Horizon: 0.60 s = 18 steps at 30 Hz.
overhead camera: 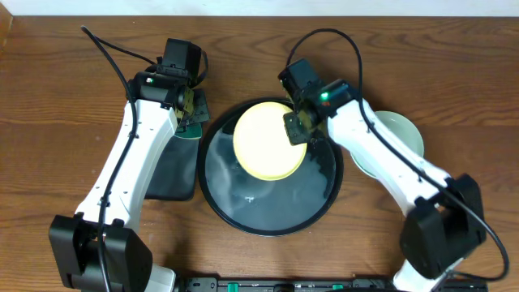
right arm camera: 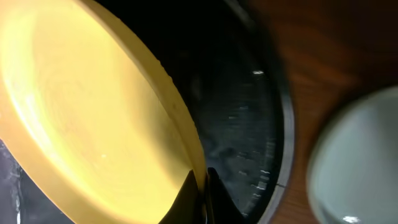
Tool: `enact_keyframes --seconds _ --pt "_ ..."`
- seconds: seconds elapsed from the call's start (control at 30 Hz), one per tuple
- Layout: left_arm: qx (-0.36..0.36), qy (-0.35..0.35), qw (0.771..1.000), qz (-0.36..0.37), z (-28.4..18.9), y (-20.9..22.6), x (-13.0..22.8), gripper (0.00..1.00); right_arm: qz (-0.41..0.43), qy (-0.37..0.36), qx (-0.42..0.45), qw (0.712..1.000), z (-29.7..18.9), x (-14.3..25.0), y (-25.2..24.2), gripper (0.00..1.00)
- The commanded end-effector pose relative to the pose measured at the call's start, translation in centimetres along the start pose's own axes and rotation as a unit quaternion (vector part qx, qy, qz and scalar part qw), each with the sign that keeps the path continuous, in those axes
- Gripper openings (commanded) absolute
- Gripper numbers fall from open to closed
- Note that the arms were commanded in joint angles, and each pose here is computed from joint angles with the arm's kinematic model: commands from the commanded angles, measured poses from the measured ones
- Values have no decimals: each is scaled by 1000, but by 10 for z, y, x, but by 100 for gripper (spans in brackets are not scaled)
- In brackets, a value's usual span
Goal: Clean dirty plates on tray and stack at the side
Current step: 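Lift the yellow plate with right gripper and carry it right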
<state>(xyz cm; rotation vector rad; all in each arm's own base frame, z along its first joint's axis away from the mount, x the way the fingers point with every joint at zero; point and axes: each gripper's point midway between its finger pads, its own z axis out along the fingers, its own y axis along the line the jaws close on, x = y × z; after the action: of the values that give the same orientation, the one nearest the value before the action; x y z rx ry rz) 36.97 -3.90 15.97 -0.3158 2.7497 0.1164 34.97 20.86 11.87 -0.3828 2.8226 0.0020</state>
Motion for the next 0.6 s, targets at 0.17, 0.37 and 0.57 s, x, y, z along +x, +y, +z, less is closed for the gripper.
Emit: enact_keyframes --seconds 0.17,0.37,0.57 --pt "4 -10 1000 -10 -5 0 -6 8 -50 -106 184 976 -65 -12 -33 1" --pt "4 -9 1000 -10 -5 0 -6 8 -80 -156 261 949 -102 -12 -35 1" --pt "4 -9 1000 -10 -5 0 -6 7 -104 -196 322 920 -129 -11 -32 1"
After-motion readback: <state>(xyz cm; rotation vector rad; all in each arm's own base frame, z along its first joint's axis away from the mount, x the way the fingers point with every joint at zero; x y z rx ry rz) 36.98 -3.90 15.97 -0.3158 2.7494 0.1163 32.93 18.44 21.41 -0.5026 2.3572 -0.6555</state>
